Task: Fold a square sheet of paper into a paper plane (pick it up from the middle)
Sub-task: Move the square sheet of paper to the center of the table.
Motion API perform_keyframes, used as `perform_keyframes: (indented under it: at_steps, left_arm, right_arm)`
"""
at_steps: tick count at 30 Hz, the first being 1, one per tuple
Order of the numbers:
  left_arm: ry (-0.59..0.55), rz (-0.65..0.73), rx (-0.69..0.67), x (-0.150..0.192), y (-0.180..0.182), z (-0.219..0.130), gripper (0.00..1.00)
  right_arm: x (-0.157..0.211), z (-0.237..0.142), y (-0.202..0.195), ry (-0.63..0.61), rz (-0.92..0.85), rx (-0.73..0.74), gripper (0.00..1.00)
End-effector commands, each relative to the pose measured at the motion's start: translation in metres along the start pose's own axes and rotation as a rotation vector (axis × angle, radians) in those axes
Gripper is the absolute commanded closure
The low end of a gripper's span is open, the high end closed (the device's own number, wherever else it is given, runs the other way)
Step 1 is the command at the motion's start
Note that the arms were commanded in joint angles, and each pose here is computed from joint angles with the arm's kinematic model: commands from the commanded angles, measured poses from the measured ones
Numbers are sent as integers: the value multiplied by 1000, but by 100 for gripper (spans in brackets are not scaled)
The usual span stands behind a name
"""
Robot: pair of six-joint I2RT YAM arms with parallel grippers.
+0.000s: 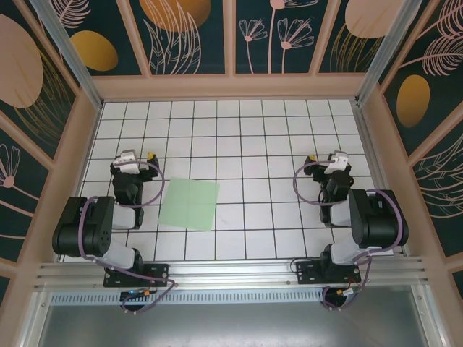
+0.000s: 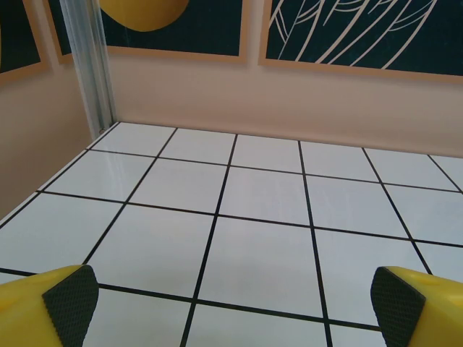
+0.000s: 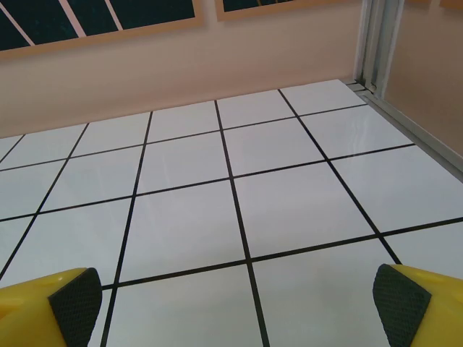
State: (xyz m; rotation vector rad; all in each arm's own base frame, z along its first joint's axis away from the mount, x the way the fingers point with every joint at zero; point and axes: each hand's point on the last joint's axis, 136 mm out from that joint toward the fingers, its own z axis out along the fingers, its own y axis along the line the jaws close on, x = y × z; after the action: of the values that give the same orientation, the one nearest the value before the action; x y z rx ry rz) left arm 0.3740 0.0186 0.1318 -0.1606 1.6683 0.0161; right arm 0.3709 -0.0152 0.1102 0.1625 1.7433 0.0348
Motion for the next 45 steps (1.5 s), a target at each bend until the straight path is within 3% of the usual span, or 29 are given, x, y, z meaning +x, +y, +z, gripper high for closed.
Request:
perform_keyframes:
  at_steps: [1, 22, 28, 32, 35, 37, 38, 40, 45]
  left_arm:
    - [-14, 16, 15, -5, -2, 3, 1]
    - [-23, 3, -14, -6, 3, 1, 1]
    - [-24, -54, -157, -25, 26, -6, 2]
    - [10, -125, -203, -40, 32, -6, 1]
    - [33, -193, -211, -55, 31, -8, 2]
    - [48, -255, -218, -66, 30, -9, 1]
    - [64, -307, -225, -70, 29, -10, 2]
    - [98, -360, -218, -77, 25, -11, 1]
    - [144, -387, -185, -88, 17, -12, 1]
  right_arm:
    - [-11, 3, 3, -34, -10, -20, 1]
    - [-13, 3, 4, -34, -19, -27, 1]
    - [-39, 14, 46, 75, -110, -54, 1]
    - [-57, 21, 80, 168, 14, -64, 1]
    - [-52, 26, 115, 308, 119, -90, 1]
    - [-44, 33, 121, 400, 242, 12, 1]
    - [-35, 35, 136, 485, 262, -17, 1]
    - [-19, 37, 166, 567, 225, -45, 1]
    - [19, 10, 272, 608, -28, -197, 1]
